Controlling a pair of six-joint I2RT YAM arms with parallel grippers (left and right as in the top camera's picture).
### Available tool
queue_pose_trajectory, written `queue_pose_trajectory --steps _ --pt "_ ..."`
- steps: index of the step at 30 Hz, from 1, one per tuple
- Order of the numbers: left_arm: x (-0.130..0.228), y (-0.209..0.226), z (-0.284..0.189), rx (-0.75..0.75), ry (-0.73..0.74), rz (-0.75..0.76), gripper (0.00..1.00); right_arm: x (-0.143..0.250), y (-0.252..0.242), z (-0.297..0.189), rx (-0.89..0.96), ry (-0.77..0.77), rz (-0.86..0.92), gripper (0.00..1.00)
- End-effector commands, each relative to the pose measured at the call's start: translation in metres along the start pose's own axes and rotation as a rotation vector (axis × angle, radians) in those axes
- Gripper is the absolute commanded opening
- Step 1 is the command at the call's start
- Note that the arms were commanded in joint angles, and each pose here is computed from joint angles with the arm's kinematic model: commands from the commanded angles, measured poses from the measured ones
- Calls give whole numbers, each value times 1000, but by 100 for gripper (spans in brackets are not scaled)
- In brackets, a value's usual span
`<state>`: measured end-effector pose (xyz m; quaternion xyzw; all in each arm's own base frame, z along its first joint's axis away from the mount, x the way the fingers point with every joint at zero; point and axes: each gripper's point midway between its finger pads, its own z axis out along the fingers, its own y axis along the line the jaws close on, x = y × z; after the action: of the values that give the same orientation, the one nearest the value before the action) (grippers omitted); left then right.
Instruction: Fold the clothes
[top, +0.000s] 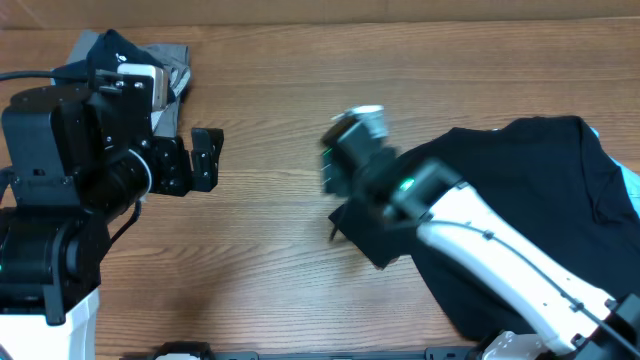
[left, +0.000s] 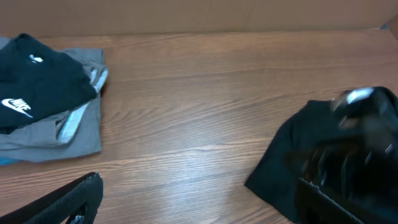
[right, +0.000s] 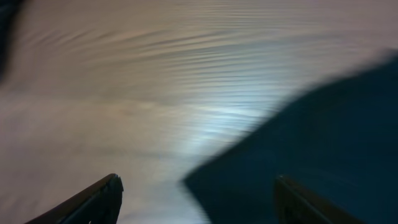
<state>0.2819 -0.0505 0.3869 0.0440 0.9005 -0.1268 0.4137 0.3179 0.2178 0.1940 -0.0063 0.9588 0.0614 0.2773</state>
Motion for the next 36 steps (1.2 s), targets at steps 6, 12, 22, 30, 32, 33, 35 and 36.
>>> queue_pose_trajectory --steps 6,12,22,30,32,33,35,36 --pt "13 -56 58 181 159 193 100 -43 -111 -55 8 -74 467 78" --pt "48 -122 151 325 330 424 99 -44 -158 -91 1 -127 608 78" --pt "155 -188 314 425 548 584 90 -25 -178 -101 59 -95 648 80" --pt "215 -197 363 461 649 589 75 -24 -185 -101 101 -103 649 84" --pt "222 -201 366 483 660 577 74 -24 -187 -100 112 -103 649 84" --pt "225 -204 367 502 664 571 73 -24 -188 -100 117 -103 649 84" --pt "231 -210 367 535 672 561 70 -24 -189 -99 124 -102 649 85" --pt "234 -211 368 542 678 557 70 -24 -189 -98 126 -101 649 85"
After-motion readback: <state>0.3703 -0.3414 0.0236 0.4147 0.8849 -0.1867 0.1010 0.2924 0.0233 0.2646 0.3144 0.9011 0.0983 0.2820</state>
